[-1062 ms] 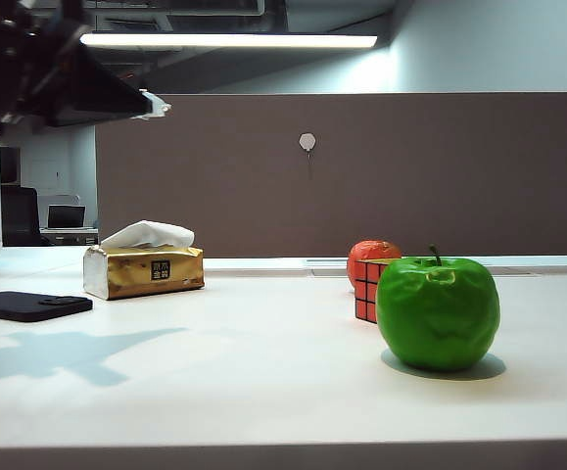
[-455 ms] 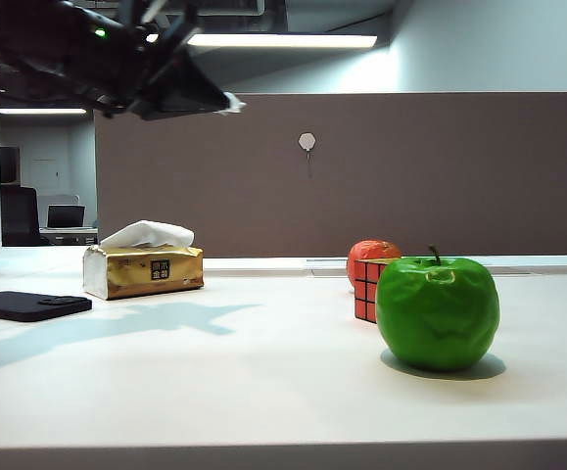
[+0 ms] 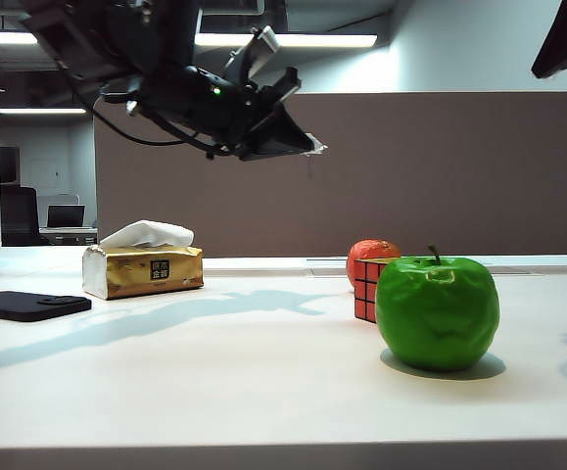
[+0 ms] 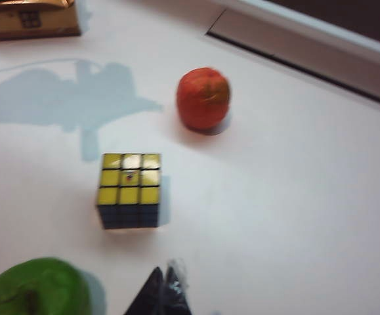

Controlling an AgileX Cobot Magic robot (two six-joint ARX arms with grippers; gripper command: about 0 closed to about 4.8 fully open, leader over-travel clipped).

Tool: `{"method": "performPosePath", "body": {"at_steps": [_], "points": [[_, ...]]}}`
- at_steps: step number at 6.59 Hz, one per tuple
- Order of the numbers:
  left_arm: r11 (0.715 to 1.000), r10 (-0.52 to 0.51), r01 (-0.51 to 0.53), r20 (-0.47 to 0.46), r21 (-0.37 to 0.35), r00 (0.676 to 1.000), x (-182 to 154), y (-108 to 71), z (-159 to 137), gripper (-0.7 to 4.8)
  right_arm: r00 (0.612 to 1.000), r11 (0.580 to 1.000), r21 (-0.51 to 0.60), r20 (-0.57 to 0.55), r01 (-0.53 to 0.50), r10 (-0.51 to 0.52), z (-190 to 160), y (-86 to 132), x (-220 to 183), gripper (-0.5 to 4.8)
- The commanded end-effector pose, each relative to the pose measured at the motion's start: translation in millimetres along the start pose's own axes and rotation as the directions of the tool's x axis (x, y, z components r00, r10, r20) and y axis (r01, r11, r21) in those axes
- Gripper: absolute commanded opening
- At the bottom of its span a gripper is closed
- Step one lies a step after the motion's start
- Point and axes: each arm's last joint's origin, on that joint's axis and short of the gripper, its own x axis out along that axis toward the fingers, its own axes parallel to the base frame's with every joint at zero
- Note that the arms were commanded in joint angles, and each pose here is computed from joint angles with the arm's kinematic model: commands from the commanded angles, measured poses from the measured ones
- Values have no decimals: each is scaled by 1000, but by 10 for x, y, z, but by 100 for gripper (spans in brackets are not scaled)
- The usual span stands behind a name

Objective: Move all the fruits on the tabletop near the face of the Rubik's cube that has the color most similar to each fruit.

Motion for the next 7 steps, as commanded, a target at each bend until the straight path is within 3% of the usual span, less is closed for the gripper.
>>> {"method": "performPosePath", "body": {"at_steps": [1,2,4,6,7], "points": [[1000,-4,2,-56,-28,998,478,250,54,-5,995,998,-1,85,62,-61,95,-34,-10,-1],[999,-10,6,-89,-43,996,777,353,66,-5,996,998,0,75,56,-56,86,-30,-9,-1],[998,11,-19,-129,-57,992,975,375,60,-5,998,999,7,30,48,-48,41,-23,-5,-1],[998,1,-10,-144,-56,990,1203,307,75,-5,999,999,7,-1,43,-43,11,-18,-5,-1],[997,50,-59,-161,-51,986,1270,283,1,-5,1000,1000,18,5,0,0,12,-6,-4,-1]]}}
